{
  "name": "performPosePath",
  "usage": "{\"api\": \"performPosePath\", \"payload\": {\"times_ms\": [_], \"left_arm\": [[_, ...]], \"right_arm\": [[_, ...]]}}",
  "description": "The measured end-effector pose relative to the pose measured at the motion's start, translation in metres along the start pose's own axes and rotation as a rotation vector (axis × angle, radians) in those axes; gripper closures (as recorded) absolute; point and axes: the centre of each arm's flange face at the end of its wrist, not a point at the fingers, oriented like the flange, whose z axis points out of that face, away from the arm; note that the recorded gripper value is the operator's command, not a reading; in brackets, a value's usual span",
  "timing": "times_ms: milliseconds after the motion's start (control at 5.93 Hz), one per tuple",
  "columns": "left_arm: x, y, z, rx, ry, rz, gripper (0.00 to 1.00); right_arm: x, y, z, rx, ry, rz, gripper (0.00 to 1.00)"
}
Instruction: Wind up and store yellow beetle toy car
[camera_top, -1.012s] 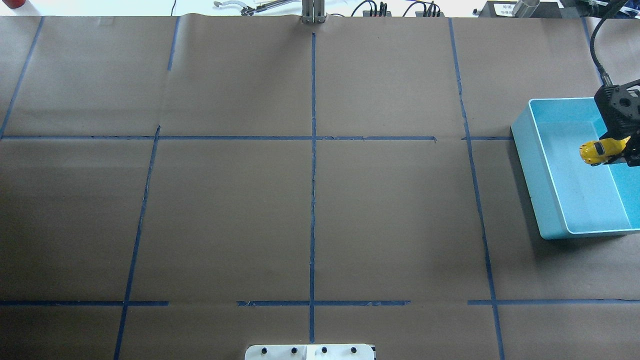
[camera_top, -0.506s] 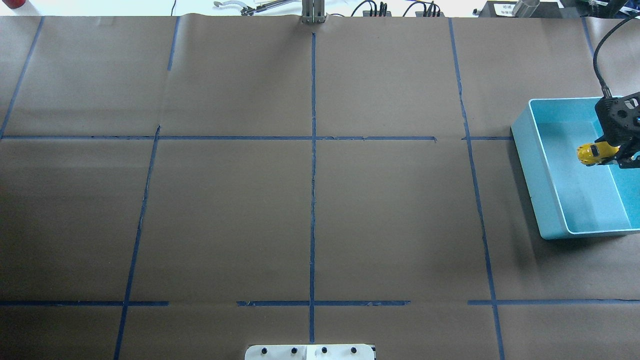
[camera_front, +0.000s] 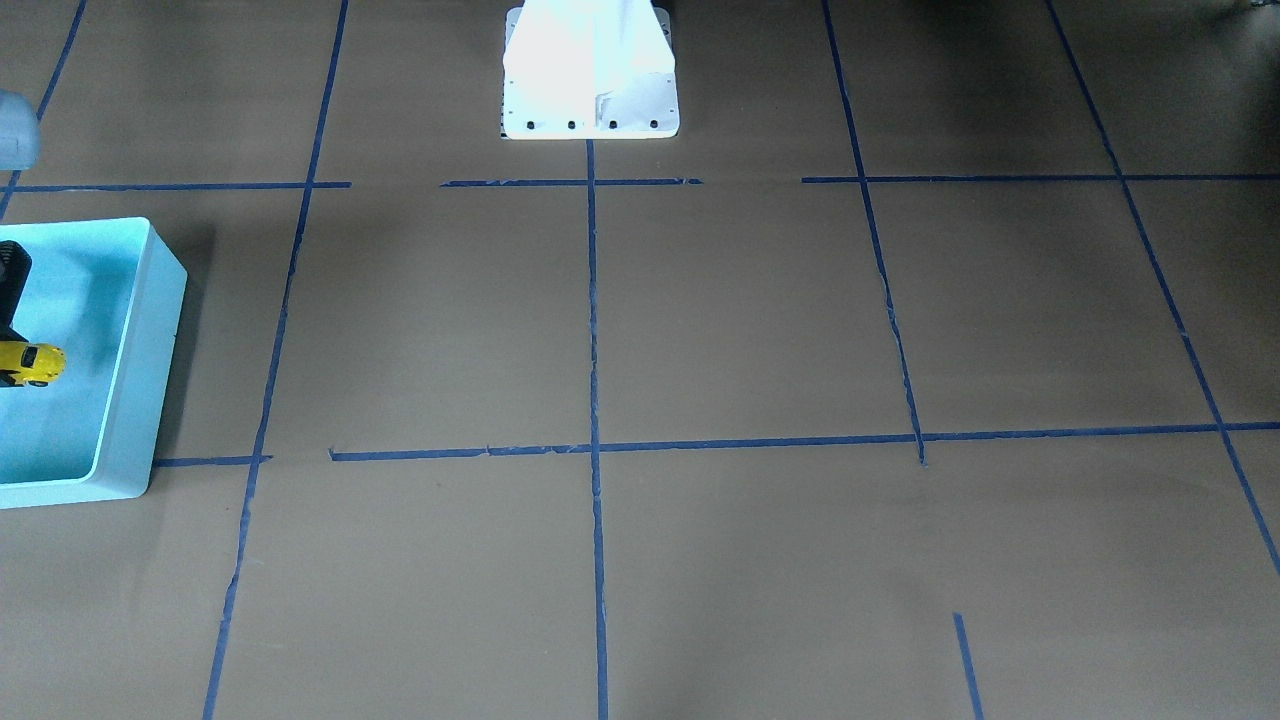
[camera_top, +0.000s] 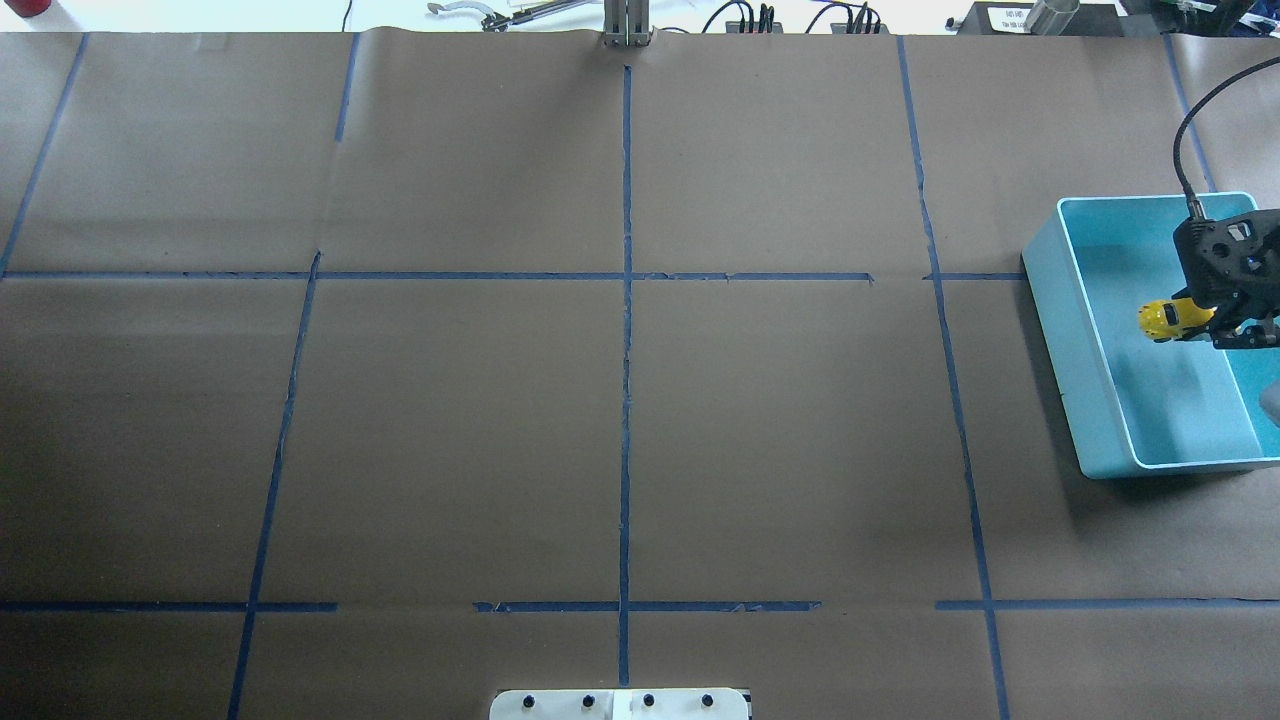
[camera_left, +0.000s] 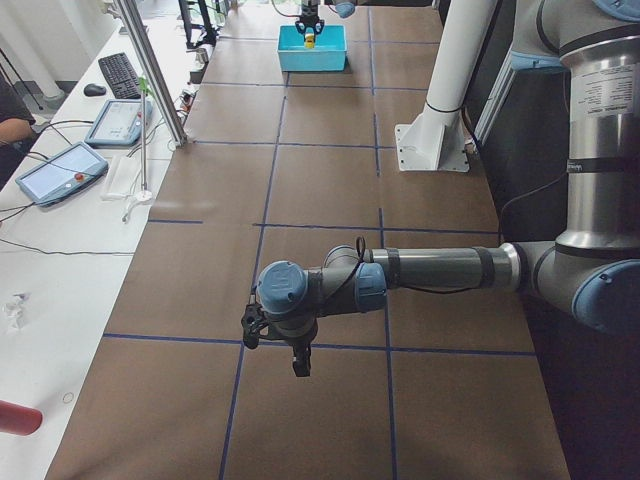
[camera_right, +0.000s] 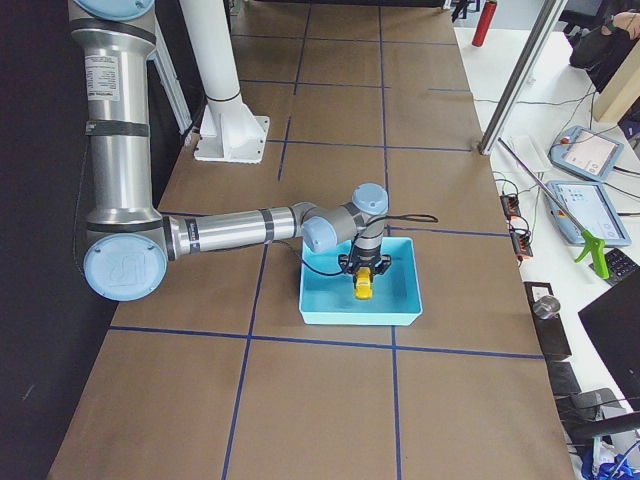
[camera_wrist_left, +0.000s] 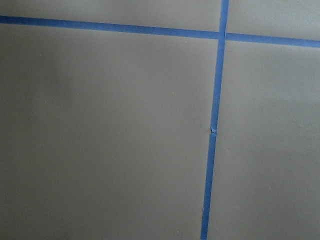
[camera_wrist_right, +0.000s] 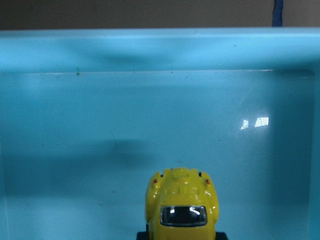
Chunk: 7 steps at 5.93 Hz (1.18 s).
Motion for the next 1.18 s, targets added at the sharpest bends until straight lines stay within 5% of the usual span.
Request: {"api": "performPosePath", "payload": {"times_ms": [337, 506, 674, 843, 1180], "left_arm": [[0.001, 0.000, -0.001, 0.002, 0.001, 0.002, 0.00], [0.001, 0.000, 0.000, 0.001, 0.001, 0.002, 0.00], [0.001, 0.000, 0.000, 0.001, 0.002, 0.002, 0.00], [0.000, 0.000, 0.000, 0.001, 0.002, 0.002, 0.00], [0.000, 0.000, 0.000, 0.000, 0.002, 0.001, 0.00]], "right_arm": [[-0.010, -0.023, 0.025, 0.001, -0.037, -0.003, 0.98], [-0.012, -0.029, 0.031, 0.001, -0.048, -0.006, 0.89], [-0.013, -0.032, 0.034, 0.001, -0.053, -0.002, 0.71], [-0.014, -0.034, 0.034, 0.003, -0.056, 0.005, 0.01], [-0.020, -0.028, 0.034, 0.002, -0.061, 0.008, 0.00]]}}
